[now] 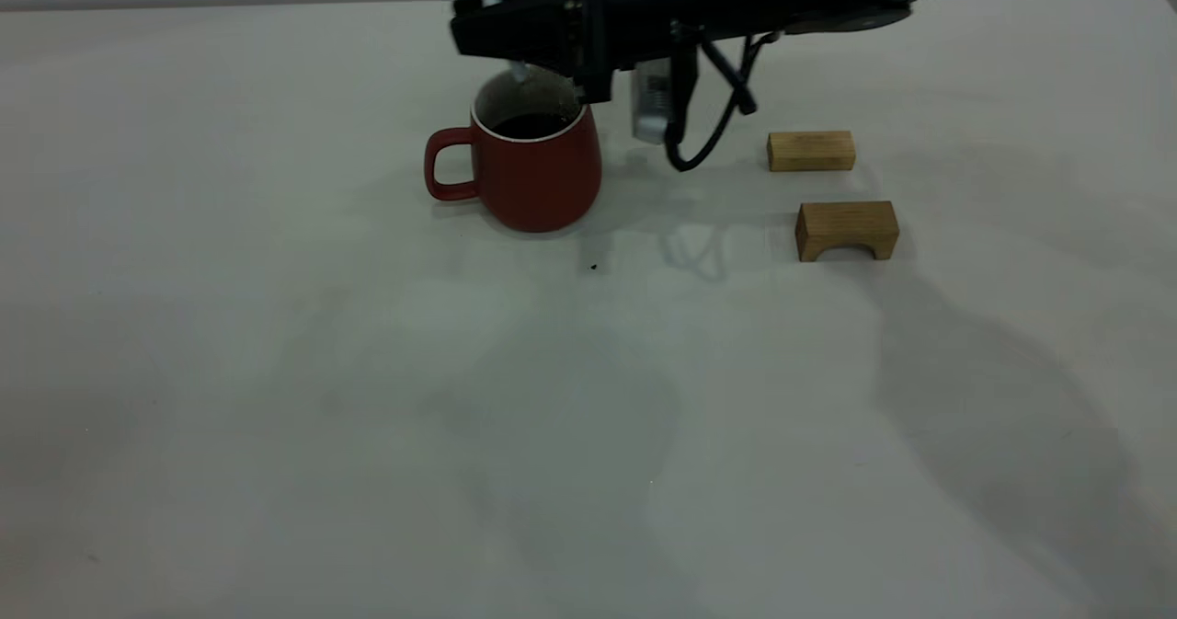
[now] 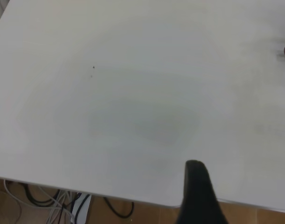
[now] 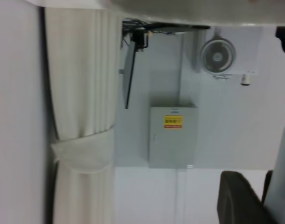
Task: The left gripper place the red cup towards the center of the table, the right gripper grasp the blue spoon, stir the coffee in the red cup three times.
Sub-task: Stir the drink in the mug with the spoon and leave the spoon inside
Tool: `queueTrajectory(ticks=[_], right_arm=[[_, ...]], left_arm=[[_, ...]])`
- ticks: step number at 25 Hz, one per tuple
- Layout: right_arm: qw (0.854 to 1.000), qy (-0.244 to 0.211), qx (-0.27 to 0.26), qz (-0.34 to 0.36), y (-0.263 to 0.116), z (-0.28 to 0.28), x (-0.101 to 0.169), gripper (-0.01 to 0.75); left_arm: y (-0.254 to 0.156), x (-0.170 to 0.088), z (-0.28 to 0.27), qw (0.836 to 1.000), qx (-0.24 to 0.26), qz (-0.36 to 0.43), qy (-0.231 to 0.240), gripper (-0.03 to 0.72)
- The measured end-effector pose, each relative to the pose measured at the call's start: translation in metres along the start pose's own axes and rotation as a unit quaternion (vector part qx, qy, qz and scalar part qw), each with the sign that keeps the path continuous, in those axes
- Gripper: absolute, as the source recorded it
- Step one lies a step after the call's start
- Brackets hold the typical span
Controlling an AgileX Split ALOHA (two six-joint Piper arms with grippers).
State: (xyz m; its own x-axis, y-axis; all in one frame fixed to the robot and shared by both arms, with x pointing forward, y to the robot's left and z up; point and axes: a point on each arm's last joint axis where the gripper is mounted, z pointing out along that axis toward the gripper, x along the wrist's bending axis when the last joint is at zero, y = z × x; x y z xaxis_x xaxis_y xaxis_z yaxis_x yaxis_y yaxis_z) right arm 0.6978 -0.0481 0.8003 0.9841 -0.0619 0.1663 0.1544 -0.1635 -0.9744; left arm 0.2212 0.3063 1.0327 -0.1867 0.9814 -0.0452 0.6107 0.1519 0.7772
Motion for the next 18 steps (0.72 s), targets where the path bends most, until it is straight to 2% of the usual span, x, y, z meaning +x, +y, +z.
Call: queueTrajectory(ticks=[5, 11, 18], right_arm=[[0.999, -0.003, 0.015, -0.029, 0.0, 0.012, 0.007, 0.129], [0.999, 0.021, 0.007, -0.026, 0.006, -0.012, 0.021, 0.129], [1.0, 0.017, -0.006, 0.002, 0.007, -0.013, 0.009, 0.129]], left_arm=[[0.0, 0.0, 0.0, 1.0, 0.0, 0.0, 0.0, 0.551], [0.0, 0.0, 0.0, 1.0, 0.0, 0.0, 0.0, 0.551], [0.0, 0.0, 0.0, 1.0, 0.0, 0.0, 0.0, 0.551]])
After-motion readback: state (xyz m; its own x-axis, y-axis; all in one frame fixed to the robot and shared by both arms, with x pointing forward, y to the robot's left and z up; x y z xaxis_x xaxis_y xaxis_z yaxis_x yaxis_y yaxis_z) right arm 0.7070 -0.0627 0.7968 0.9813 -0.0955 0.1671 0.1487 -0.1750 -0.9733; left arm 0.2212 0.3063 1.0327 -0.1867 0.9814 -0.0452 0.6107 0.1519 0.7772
